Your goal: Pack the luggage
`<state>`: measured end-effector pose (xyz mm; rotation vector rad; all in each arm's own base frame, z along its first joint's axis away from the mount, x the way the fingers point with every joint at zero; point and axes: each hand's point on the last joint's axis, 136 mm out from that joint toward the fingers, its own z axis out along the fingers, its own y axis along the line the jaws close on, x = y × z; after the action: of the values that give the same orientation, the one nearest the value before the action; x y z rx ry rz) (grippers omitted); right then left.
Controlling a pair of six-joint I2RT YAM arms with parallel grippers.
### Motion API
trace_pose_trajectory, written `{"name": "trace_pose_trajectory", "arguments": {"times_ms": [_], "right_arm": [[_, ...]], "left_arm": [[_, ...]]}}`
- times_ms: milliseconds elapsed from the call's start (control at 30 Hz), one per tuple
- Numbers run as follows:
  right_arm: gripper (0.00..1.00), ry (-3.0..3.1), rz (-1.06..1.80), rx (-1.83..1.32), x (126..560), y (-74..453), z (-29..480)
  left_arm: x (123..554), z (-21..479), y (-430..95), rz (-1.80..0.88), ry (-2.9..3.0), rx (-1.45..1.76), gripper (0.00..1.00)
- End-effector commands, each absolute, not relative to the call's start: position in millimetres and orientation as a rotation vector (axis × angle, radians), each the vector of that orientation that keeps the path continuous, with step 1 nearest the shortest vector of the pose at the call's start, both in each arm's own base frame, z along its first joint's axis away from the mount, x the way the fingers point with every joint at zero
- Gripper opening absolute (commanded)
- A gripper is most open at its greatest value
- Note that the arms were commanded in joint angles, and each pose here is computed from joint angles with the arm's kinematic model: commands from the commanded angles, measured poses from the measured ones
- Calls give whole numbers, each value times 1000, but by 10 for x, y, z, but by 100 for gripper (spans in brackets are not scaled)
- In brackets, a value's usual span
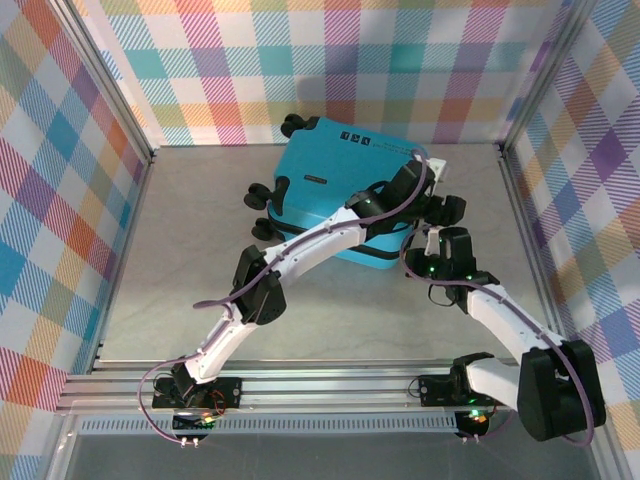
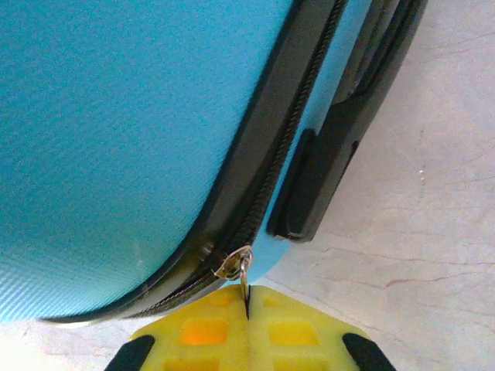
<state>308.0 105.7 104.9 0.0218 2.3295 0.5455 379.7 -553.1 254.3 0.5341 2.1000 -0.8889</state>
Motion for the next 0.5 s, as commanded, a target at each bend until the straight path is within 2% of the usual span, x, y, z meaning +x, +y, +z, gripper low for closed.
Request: {"name": "trace_pose_trajectory", "arguments": {"times_ms": [0,467], "right_arm": [[0,2203,373,217,3470,586,1345],[0,2165,414,356,4144,168,1432]], "left_arm": [[3800,1718,-5029,-632,2398,515,81],[3858,1507,-4863,-594,2448,464,80]]}}
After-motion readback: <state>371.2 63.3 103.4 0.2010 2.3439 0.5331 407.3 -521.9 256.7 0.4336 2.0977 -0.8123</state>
